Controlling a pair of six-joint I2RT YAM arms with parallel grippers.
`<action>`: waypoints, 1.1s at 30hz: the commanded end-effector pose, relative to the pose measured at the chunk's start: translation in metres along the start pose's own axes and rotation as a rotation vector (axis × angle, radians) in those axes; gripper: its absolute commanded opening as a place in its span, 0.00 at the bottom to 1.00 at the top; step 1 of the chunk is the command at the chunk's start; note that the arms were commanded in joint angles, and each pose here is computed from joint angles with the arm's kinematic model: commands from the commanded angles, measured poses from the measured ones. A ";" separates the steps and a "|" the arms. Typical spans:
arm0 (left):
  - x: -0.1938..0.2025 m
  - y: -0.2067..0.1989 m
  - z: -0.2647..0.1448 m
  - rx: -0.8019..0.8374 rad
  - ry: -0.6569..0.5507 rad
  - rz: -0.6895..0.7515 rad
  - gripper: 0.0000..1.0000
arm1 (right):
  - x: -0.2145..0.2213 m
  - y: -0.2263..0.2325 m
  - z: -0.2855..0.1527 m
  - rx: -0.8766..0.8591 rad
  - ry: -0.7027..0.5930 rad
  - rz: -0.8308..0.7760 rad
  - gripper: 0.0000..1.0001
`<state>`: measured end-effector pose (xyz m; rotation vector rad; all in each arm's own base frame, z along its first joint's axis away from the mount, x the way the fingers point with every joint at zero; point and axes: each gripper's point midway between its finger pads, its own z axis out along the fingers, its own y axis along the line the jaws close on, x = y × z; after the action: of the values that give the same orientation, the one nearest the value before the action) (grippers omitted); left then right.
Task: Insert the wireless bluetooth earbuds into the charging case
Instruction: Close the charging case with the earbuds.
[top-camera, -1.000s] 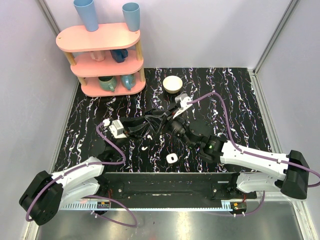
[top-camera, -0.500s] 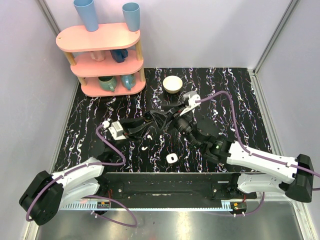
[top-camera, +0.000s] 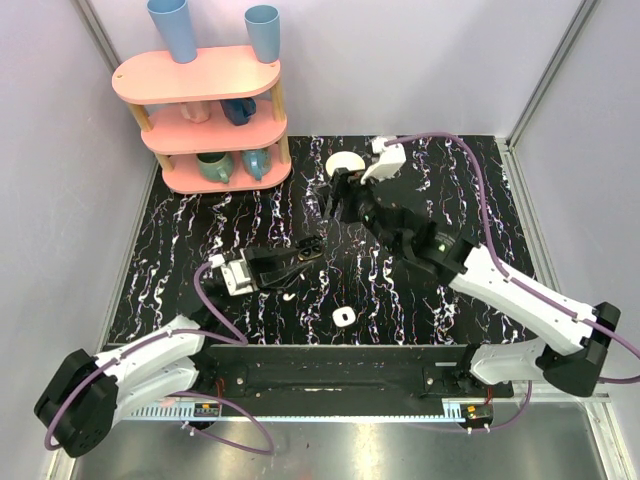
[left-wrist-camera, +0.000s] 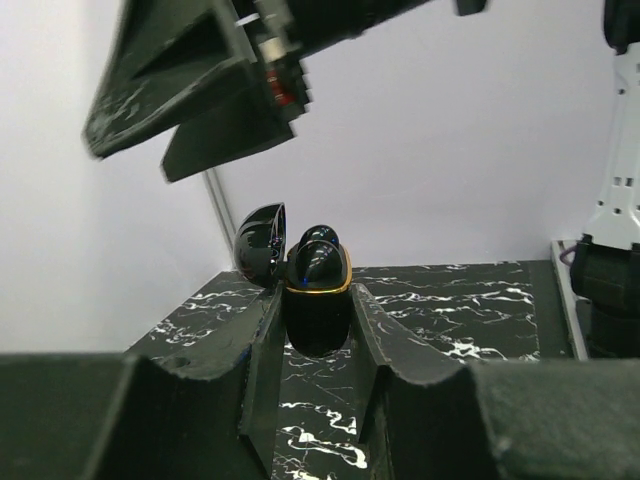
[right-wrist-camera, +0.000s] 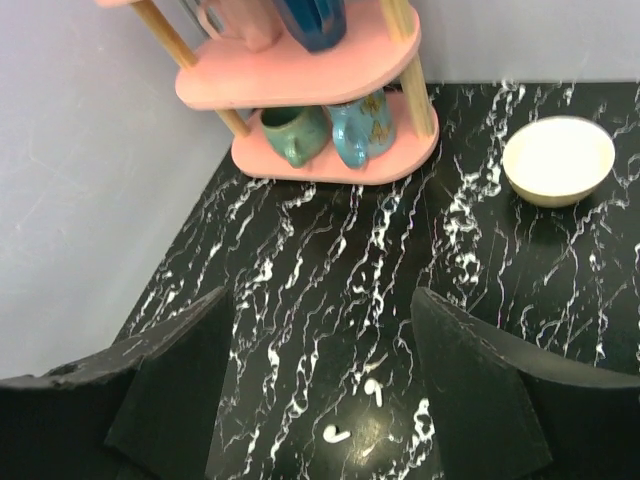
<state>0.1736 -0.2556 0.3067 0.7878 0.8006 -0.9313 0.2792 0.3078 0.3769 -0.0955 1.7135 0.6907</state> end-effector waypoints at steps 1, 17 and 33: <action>-0.021 -0.014 0.012 0.120 -0.024 0.076 0.00 | 0.021 0.008 0.000 -0.042 0.181 0.035 0.79; -0.015 0.001 0.023 0.055 0.016 0.075 0.00 | 0.066 0.010 -0.010 -0.110 0.332 0.024 0.79; -0.018 0.018 0.021 -0.063 -0.011 0.028 0.00 | 0.072 0.002 -0.023 -0.116 0.335 0.019 0.78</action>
<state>0.1867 -0.2708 0.2961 0.8355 0.9083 -0.9123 0.2480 0.3242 0.3105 -0.2644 2.0092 0.8002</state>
